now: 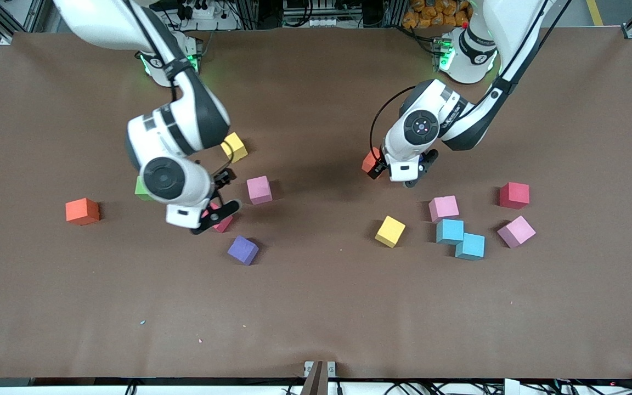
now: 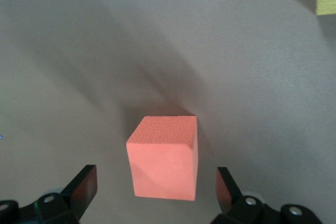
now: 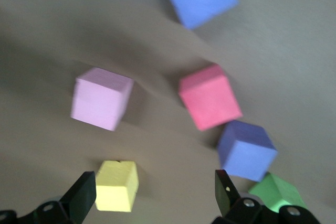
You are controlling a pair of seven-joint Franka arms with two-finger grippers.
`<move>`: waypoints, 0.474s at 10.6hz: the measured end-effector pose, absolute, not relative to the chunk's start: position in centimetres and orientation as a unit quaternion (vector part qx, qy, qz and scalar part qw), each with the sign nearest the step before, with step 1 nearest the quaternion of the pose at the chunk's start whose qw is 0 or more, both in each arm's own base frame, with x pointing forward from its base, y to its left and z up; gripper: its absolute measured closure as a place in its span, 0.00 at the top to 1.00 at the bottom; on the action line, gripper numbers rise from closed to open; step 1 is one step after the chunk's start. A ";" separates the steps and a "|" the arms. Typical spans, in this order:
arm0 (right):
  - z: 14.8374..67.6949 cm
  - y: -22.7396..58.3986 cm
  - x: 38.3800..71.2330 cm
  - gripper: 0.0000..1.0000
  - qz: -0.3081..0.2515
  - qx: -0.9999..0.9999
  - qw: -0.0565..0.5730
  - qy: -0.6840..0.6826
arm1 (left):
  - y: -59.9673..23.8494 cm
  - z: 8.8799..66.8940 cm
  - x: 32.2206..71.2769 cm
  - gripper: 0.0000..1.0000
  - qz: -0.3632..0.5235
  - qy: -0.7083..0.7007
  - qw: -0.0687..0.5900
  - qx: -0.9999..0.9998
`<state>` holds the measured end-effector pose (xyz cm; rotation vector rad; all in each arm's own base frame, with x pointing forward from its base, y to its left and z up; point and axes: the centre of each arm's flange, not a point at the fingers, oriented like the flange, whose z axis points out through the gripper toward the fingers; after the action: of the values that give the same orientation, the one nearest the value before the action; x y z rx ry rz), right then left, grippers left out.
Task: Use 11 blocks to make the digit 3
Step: 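Grasp the orange cube with the left gripper while the right gripper lowers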
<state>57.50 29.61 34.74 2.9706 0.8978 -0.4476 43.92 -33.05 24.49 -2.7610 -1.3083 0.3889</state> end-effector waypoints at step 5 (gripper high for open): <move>31.4 33.8 54.4 1.00 -0.118 0.948 0.009 0.294 | -32.9 22.1 43.1 1.00 0.129 -0.445 0.018 -0.886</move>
<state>54.35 33.84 31.36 2.9637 0.9180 -0.3697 43.14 -32.94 22.05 -2.7529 -1.3826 0.4007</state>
